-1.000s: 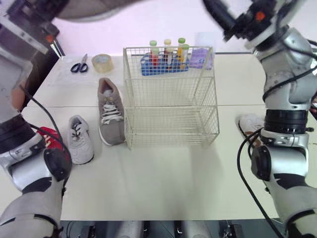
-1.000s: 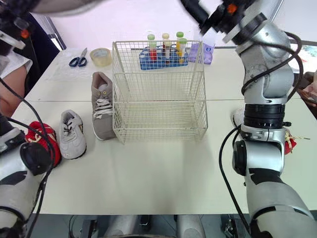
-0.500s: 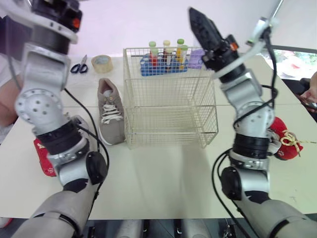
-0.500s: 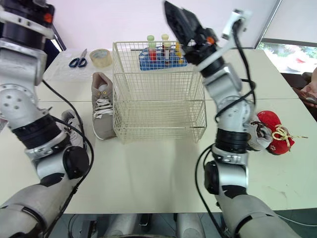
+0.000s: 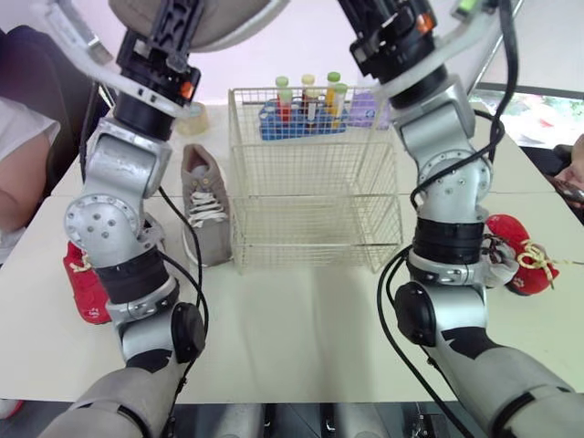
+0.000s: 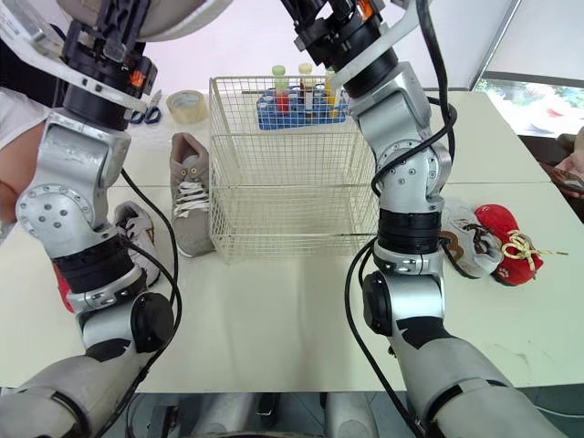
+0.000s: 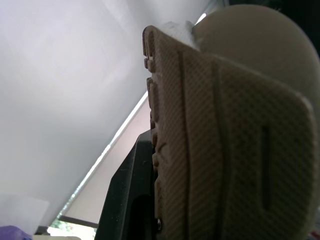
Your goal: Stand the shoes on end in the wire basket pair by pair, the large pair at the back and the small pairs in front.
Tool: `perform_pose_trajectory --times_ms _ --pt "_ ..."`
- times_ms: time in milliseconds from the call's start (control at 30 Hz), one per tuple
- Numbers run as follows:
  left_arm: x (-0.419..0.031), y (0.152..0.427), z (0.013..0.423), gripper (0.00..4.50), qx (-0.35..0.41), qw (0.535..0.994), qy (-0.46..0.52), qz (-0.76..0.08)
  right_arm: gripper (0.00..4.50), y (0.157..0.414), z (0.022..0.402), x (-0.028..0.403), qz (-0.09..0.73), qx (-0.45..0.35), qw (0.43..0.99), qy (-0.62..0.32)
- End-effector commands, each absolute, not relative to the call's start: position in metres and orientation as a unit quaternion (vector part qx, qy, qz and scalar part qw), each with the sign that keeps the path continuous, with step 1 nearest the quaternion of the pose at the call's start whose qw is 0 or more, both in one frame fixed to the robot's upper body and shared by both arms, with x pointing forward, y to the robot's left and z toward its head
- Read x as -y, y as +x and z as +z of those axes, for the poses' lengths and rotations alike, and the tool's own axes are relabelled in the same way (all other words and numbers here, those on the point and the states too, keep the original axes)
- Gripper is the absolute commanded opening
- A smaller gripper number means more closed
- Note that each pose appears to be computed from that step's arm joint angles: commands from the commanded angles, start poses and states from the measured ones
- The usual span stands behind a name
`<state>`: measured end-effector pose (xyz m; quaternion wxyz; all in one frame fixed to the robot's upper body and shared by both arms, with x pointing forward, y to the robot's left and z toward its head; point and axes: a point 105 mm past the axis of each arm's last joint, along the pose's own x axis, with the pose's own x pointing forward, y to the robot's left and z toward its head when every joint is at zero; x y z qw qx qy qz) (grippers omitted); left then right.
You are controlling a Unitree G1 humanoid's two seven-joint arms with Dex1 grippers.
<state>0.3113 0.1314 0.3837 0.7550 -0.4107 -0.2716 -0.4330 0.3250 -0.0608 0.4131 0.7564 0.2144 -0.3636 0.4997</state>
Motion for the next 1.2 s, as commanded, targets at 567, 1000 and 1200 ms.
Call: perform_pose_trajectory --times_ms 567,1000,1200 --pt "-0.123 0.310 0.362 0.69 0.241 0.769 -0.382 -0.452 1.49 0.298 0.433 0.067 0.553 0.388 0.703 0.221" --pt "-0.137 0.309 0.311 3.83 0.173 0.903 -0.167 -0.356 1.49 0.323 0.460 0.117 0.523 0.408 0.748 0.032" --pt "-0.144 0.274 0.309 3.83 0.143 0.910 -0.091 -0.379 1.49 0.351 0.452 0.141 0.500 0.363 0.776 -0.125"
